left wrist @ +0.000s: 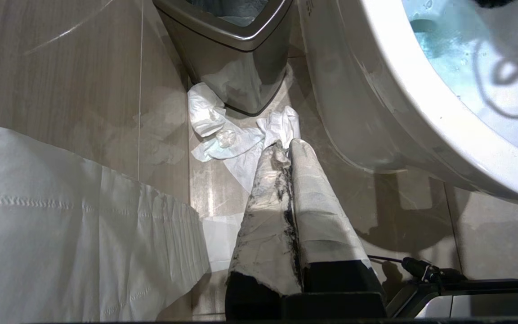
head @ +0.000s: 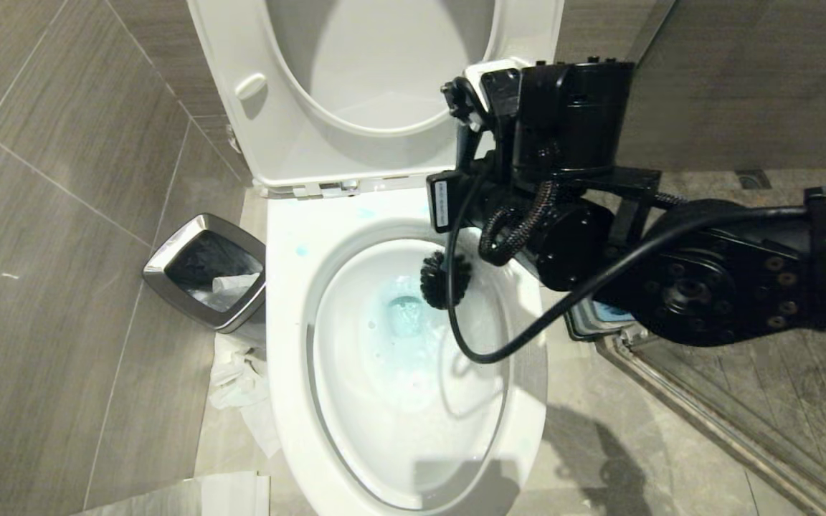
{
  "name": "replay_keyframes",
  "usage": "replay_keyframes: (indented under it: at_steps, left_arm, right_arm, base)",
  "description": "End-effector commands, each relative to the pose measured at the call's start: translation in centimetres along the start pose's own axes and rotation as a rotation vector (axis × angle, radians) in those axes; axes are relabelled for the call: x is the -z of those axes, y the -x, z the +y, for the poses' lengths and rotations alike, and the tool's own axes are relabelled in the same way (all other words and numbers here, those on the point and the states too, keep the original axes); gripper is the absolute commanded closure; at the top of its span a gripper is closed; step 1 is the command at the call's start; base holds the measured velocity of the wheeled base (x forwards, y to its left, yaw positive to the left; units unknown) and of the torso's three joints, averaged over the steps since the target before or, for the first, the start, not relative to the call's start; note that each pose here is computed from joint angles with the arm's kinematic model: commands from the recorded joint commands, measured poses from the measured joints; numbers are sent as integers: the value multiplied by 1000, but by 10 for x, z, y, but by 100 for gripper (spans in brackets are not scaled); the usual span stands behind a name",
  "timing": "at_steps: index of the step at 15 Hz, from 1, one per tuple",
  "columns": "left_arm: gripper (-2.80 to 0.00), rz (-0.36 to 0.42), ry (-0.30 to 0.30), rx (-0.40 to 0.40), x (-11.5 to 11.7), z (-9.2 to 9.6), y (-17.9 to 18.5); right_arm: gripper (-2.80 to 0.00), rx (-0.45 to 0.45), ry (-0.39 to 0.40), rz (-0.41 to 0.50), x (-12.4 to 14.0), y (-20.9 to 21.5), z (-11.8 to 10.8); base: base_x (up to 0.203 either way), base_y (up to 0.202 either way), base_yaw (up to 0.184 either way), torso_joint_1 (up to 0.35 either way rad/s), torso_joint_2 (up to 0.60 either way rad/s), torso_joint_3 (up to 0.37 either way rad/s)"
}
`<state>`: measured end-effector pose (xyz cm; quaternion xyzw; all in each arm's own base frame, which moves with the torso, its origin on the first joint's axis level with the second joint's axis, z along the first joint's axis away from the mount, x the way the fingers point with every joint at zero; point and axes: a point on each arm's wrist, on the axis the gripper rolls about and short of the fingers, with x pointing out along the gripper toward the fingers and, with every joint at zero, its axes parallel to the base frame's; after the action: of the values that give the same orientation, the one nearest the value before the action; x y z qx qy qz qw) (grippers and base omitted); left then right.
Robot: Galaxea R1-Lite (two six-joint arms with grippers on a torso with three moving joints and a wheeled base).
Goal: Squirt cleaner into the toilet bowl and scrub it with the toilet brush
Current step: Scrub the toilet bowl
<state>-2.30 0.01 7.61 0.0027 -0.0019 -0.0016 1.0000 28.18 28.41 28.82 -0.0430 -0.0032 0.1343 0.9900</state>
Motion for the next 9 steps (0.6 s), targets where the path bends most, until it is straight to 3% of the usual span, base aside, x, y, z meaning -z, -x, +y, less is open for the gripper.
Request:
replay_keyframes:
  at_steps: [1,5,9]
  left_arm:
    - [0,1,1,0,0,0,0]
    - [0,-1,1,0,0,0,0]
    - [0,1,1,0,0,0,0]
  right_arm:
    - [0,-7,22,17,21,-29,22]
    - [0,-55,6,-34,18,-38,54]
    - [0,-159,10,-27,24,-15,99]
  base:
    - [0,0,0,0,0,0]
    - [0,0,0,0,0,0]
    - [0,0,0,0,0,0]
